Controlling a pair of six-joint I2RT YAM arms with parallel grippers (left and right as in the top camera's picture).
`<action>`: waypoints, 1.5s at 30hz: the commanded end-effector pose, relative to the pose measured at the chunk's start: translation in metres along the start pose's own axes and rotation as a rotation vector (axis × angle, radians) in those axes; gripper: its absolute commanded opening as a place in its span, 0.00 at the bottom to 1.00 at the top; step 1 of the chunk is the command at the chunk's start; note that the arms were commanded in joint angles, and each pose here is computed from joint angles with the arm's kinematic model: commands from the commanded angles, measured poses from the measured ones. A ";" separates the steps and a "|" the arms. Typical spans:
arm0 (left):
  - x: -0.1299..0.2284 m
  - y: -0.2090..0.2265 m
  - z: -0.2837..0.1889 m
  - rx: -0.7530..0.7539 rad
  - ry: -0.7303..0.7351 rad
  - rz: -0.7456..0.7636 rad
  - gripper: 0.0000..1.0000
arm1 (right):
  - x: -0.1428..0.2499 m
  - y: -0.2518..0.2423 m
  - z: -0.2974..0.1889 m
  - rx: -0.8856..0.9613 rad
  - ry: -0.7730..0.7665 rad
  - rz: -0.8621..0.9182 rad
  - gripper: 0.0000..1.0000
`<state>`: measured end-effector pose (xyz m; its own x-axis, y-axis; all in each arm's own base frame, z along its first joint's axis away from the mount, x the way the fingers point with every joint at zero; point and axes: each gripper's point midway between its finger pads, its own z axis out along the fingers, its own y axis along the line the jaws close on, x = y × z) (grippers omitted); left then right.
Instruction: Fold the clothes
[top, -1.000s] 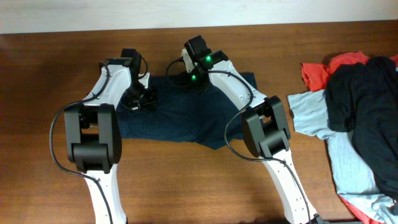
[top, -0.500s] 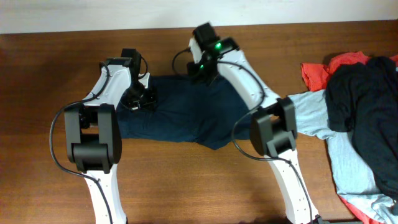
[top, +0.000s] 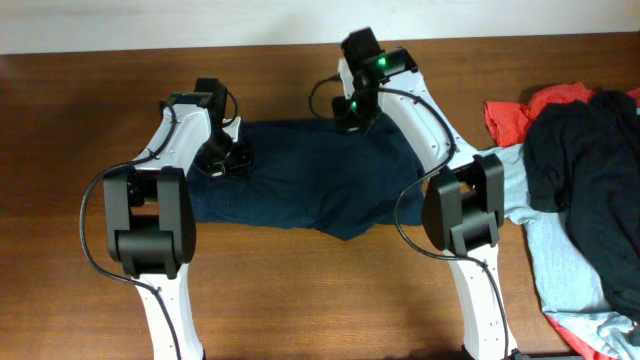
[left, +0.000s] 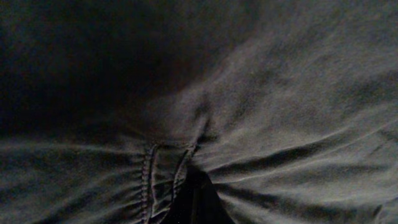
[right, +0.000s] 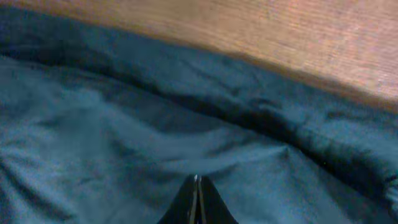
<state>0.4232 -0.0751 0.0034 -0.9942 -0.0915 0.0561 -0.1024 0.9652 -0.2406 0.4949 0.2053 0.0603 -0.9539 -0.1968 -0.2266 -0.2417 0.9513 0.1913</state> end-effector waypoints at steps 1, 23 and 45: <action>0.000 0.012 0.014 -0.041 0.022 -0.017 0.01 | 0.013 -0.011 0.023 0.029 0.032 -0.009 0.04; 0.001 0.016 0.015 -0.076 0.021 -0.012 0.01 | 0.044 -0.215 0.006 0.270 0.059 0.318 0.04; -0.001 0.016 0.015 -0.075 0.014 -0.010 0.01 | 0.083 -0.030 -0.093 -0.214 0.339 0.128 0.04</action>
<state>0.4232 -0.0750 0.0029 -0.9949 -0.0864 0.0528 -0.0962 0.9693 -0.2262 0.4204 0.1075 0.1155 -0.9857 -0.0940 0.1397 -0.0395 0.9356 0.3509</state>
